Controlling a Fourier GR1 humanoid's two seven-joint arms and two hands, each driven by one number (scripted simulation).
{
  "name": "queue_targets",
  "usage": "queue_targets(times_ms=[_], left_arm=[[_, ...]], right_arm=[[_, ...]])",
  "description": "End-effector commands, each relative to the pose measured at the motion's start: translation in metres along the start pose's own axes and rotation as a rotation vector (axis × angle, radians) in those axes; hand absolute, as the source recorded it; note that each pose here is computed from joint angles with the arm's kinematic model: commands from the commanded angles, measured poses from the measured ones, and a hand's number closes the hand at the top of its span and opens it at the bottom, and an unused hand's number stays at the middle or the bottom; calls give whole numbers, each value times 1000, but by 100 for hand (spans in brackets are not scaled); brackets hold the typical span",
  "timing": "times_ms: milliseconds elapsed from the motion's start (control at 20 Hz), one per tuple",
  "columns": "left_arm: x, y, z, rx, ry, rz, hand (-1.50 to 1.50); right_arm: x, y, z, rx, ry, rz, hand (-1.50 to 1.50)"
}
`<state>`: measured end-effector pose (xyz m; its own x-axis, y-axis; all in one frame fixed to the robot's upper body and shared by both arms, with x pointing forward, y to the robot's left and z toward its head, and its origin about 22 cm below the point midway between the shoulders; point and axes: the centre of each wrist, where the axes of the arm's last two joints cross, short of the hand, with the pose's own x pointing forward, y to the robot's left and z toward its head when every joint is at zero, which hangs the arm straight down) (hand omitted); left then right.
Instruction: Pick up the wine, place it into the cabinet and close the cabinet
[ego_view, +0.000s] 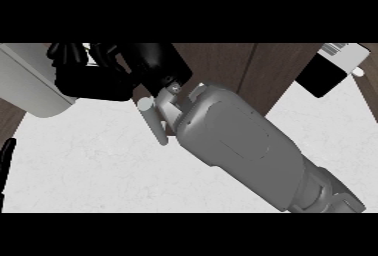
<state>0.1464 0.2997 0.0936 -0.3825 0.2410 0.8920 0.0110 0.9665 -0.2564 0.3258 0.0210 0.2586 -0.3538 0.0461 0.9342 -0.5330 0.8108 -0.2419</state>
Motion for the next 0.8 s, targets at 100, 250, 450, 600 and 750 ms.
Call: queue_targets(times_ms=[100, 250, 450, 600, 750], left_arm=[[3, 2, -7, -6, -14, -31, -150], [2, -3, 1, -3, 0, -12, -150], [2, 1, -6, -13, -9, -8, -150], [0, 2, -11, -8, 3, -3, -150], [0, -6, -11, -18, -10, 19, -150]], right_arm=[[-29, -34, -21, -59, 32, 17, 150], [-41, -49, -22, -83, 19, 53, 150], [-50, -57, -23, -126, 24, 118, 150], [-54, -78, -19, -105, 33, 141, 150], [-59, -83, -19, -113, 19, 147, 150]])
